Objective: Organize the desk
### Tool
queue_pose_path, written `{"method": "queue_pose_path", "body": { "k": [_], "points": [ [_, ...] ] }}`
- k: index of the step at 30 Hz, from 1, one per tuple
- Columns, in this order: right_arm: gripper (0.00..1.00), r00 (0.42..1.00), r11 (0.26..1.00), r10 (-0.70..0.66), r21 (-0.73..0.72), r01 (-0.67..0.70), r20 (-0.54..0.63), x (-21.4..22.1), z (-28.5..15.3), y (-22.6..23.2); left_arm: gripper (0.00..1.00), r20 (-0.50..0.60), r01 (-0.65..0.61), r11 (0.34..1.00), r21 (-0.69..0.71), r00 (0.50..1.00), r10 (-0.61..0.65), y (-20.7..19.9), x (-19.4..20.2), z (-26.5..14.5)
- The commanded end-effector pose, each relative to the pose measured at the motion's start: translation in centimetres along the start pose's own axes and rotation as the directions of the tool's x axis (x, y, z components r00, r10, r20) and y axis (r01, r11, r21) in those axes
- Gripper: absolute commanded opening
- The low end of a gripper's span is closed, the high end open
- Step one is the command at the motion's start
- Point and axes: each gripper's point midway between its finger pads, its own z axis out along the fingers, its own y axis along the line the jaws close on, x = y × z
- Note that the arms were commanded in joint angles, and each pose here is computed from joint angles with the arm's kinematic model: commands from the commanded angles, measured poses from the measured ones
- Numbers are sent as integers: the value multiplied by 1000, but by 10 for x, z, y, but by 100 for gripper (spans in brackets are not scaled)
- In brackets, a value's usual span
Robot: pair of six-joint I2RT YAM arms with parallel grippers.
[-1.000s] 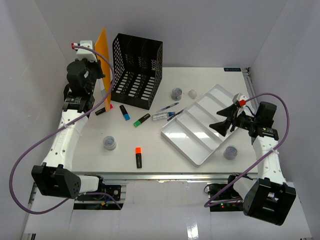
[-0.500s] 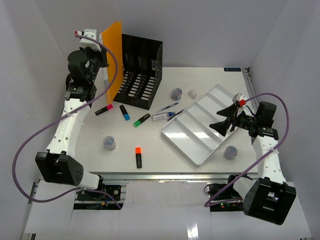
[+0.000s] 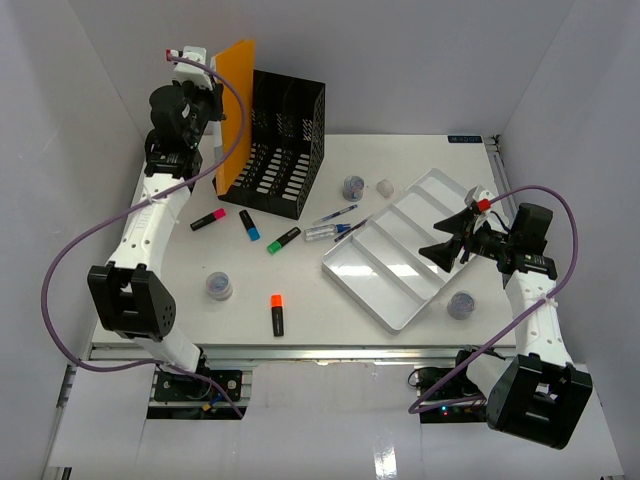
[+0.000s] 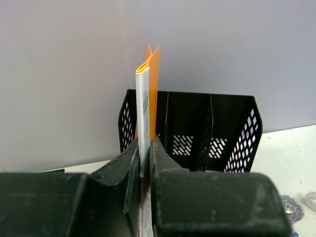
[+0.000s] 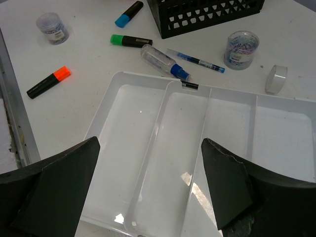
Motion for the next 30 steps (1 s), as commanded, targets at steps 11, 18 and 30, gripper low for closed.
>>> {"method": "queue_pose_path", "body": {
  "k": [11, 18, 30],
  "points": [
    [90, 1000, 1000, -19, 2, 19, -6, 2, 2, -4, 0, 255, 69, 987, 142, 961, -104, 18, -26, 20],
    [90, 1000, 1000, -16, 1, 17, -8, 3, 2, -4, 0, 235, 120, 975, 185, 958, -162, 33, 29, -6],
    [90, 1000, 1000, -17, 1, 17, -8, 3, 2, -4, 68, 81, 122, 977, 174, 987, -138, 35, 61, -16]
  ]
}}
